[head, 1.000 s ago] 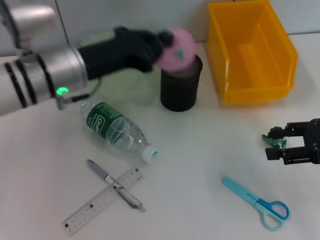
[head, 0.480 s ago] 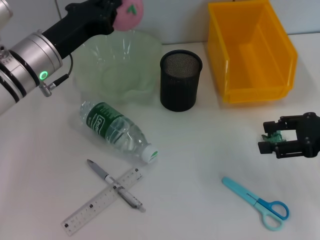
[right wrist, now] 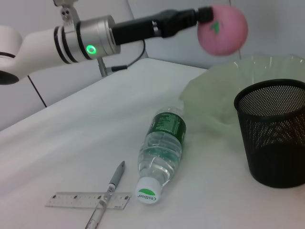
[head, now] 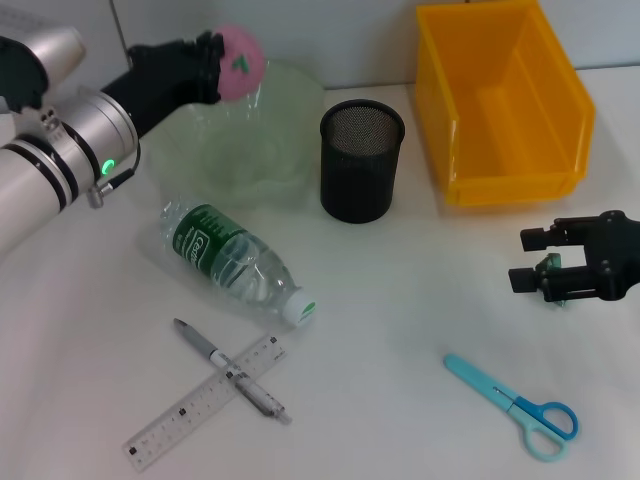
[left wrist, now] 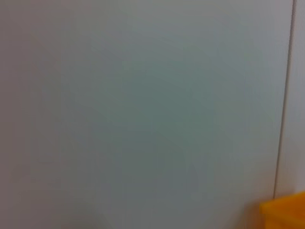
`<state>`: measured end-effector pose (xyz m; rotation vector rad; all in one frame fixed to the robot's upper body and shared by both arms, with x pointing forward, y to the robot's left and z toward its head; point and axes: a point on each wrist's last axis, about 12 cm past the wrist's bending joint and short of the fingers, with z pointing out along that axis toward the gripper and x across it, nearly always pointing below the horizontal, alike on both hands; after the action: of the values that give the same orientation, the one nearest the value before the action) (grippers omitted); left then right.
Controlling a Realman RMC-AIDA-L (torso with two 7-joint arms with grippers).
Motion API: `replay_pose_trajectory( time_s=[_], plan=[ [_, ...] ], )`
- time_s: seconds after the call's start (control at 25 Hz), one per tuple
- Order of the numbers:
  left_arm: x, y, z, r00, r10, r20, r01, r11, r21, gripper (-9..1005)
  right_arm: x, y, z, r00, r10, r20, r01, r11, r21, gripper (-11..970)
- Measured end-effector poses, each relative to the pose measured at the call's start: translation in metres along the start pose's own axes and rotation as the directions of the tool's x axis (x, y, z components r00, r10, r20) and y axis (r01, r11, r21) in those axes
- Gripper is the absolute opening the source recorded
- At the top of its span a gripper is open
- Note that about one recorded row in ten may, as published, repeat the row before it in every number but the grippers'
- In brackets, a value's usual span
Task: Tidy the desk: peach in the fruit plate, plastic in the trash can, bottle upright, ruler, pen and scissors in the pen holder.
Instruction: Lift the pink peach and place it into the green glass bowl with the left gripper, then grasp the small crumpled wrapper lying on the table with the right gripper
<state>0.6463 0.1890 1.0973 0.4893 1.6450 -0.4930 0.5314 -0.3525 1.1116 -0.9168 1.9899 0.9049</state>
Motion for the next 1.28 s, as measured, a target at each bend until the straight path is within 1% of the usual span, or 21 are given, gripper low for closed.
replay_pose_trajectory(
  time_s=[0.08,0.28,0.48,0.72,0.8,0.84,0.88,0.92,0.96,1.0,1.04,1.08,1.12,1.16,1.2,1.24,1.28],
  plan=[
    [0.006,-0.001,0.001,0.999,0.012,-0.042,-0.012,1.0,-0.005,98,0.0,0.0,0.001,1.0,-0.001,0.001,0.001,1.0,0.002,667],
    [0.012,-0.002,0.006,0.992,0.026,-0.121,-0.029,0.999,-0.025,107,-0.002,0.0,0.005,1.0,-0.005,0.004,0.005,1.0,-0.001,666],
    [0.012,-0.003,0.007,0.992,0.007,-0.129,-0.01,1.0,-0.027,116,-0.003,0.0,0.006,1.0,-0.008,0.003,0.008,1.0,-0.005,664],
    [0.013,-0.002,0.006,0.991,0.004,-0.131,-0.007,1.0,-0.03,329,-0.003,0.0,0.007,1.0,-0.008,0.004,0.008,1.0,-0.007,662],
    [0.013,-0.003,0.006,0.992,-0.005,-0.124,0.002,1.0,-0.028,425,-0.003,0.0,0.007,1.0,-0.006,0.007,0.006,1.0,-0.005,661],
    [0.011,-0.003,0.004,0.994,-0.033,-0.109,0.031,0.999,-0.016,472,-0.003,0.0,0.007,1.0,-0.005,0.009,0.005,1.0,-0.004,661],
    [0.011,-0.003,0.004,0.994,-0.033,-0.109,0.031,0.999,-0.016,520,-0.003,0.0,0.007,1.0,-0.005,0.009,0.005,1.0,-0.004,661],
    [0.01,-0.003,0.002,0.994,-0.055,-0.096,0.055,0.998,0.0,568,-0.003,0.0,0.007,1.0,-0.005,0.009,0.005,1.0,-0.004,660],
    [0.008,-0.004,-0.001,0.994,-0.078,-0.078,0.081,0.996,0.034,591,-0.003,0.0,0.007,1.0,-0.005,0.009,0.005,1.0,-0.004,660],
    [0.008,-0.004,-0.001,0.994,-0.078,-0.078,0.081,0.996,0.034,614,-0.003,0.0,0.007,1.0,-0.005,0.01,0.005,1.0,-0.003,660],
    [0.002,-0.009,-0.011,0.99,-0.134,-0.037,0.138,0.98,0.142,637,-0.006,0.0,0.007,1.0,0.0,0.022,0.0,1.0,0.0,659],
    [-0.001,-0.011,-0.017,0.988,-0.152,-0.024,0.154,0.969,0.192,660,-0.006,0.0,0.007,1.0,0.0,0.022,0.0,1.0,0.0,659],
    [-0.003,-0.011,-0.022,0.987,-0.161,-0.017,0.161,0.962,0.221,682,-0.008,0.0,0.006,0.999,0.004,0.035,-0.004,1.0,0.001,659],
    [-0.006,-0.012,-0.03,0.984,-0.177,-0.009,0.173,0.945,0.278,705,-0.011,-0.001,0.005,0.999,0.007,0.046,-0.007,1.0,0.002,658],
    [-0.006,-0.012,-0.03,0.984,-0.177,-0.009,0.173,0.945,0.278,728,-0.016,-0.001,0.003,0.998,0.008,0.057,-0.008,1.0,0.003,658],
    [-0.009,-0.014,-0.047,0.981,-0.194,-0.014,0.185,0.912,0.367,751,-0.023,-0.001,-0.001,0.998,0.006,0.06,-0.006,1.0,0.003,658],
    [-0.01,-0.016,-0.056,0.981,-0.194,-0.025,0.186,0.892,0.412,774,-0.023,-0.001,-0.001,0.998,0.006,0.06,-0.006,1.0,0.003,658]
  ],
)
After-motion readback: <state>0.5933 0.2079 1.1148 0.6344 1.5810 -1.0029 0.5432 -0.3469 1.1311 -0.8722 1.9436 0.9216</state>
